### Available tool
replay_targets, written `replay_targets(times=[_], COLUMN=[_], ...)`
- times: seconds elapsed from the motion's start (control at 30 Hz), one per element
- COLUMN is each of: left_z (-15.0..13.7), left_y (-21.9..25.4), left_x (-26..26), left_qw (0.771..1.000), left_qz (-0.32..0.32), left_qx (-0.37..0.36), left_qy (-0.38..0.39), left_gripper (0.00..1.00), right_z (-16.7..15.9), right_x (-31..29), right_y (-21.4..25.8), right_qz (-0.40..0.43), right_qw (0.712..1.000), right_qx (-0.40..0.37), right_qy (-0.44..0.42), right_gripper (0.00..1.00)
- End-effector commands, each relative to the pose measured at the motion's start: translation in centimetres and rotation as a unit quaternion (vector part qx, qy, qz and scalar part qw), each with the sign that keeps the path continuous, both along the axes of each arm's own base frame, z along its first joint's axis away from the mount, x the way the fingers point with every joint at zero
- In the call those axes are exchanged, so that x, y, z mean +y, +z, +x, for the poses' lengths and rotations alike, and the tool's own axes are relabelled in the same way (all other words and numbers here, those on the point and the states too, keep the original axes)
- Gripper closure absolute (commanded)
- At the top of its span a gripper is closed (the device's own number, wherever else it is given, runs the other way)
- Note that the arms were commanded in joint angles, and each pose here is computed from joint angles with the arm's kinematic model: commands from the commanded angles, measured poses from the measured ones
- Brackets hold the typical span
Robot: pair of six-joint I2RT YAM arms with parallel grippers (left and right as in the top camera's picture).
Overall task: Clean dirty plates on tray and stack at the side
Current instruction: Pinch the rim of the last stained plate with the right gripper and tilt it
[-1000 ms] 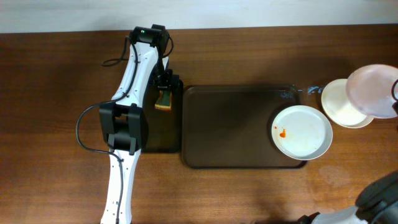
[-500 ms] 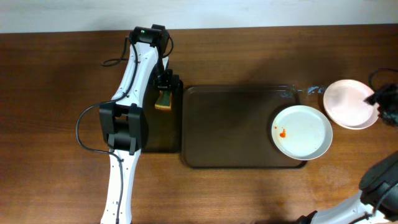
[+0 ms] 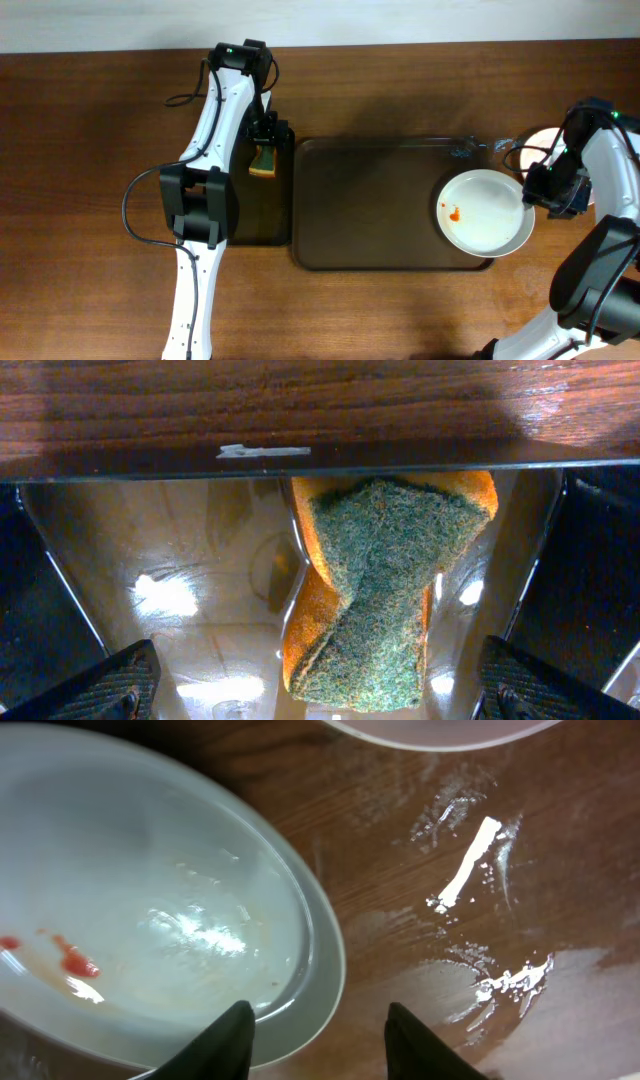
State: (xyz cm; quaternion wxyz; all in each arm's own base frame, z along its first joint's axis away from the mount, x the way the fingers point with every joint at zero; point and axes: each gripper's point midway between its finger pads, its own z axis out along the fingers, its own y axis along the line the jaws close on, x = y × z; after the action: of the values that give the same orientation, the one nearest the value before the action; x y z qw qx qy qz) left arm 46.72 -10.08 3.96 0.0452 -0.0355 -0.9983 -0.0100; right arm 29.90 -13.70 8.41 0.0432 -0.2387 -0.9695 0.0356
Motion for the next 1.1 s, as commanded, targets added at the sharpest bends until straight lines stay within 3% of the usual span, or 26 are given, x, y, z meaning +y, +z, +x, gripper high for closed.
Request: replay_targets(times=[0.0, 0.07, 0.27, 0.4, 0.47, 0.53, 0.63, 0.97, 1.0, 1.07], left_z=[-0.1, -0.1, -0.1, -0.1, -0.1, -0.1, -0.1, -0.1, -0.1, -0.1], left_y=[-0.2, -0.2, -0.2, -0.2, -0.2, -0.2, -0.2, -0.2, -0.2, -0.2], left_x=[-0.2, -0.2, -0.2, -0.2, -0.2, -0.2, -0.2, -0.2, -0.2, -0.2], left_qw=[1.0, 1.0, 1.0, 1.0, 1.0, 1.0, 1.0, 1.0, 1.0, 1.0], left_qz=[-0.003, -0.003, -0.003, -0.003, -0.003, -0.003, -0.003, -0.003, -0.003, -0.003], left_qx=[0.003, 0.003, 0.003, 0.003, 0.003, 0.003, 0.003, 0.003, 0.003, 0.003], left_qy=[-0.001, -0.001, -0.001, -0.001, -0.001, -0.001, -0.001, -0.001, -0.001, -0.001], left_gripper=[0.0, 0.0, 0.0, 0.0, 0.0, 0.0, 0.0, 0.0, 0.0, 0.0], right_z=[-1.1, -1.0, -1.5, -1.5, -1.4, -0.9, 0.6, 3.0, 3.3, 4.3], right_x=[-0.7, -0.8, -0.7, -0.3, 0.0, 1.3, 5.2, 16.0, 16.7, 17.3], right_y=[-0.6, -1.4, -4.0, -4.2, -4.2, -4.3, -4.1, -4.1, -4.1, -4.0], right_qz=[-0.022, -0.025, -0.03, -0.022, -0.013, 0.026, 0.118, 0.129, 0.129, 0.127], right_qw=[0.999, 0.999, 0.998, 0.999, 0.999, 0.998, 0.992, 0.985, 0.983, 0.98], right_qx=[0.013, 0.009, 0.004, 0.003, 0.0, -0.011, -0.043, -0.049, -0.055, -0.075], right_qy=[-0.025, -0.025, -0.049, -0.048, -0.049, -0.052, -0.033, 0.104, 0.116, 0.136], right_gripper=[0.61, 0.72, 0.74, 0.88, 0.89, 0.96, 0.96, 0.94, 0.8, 0.62])
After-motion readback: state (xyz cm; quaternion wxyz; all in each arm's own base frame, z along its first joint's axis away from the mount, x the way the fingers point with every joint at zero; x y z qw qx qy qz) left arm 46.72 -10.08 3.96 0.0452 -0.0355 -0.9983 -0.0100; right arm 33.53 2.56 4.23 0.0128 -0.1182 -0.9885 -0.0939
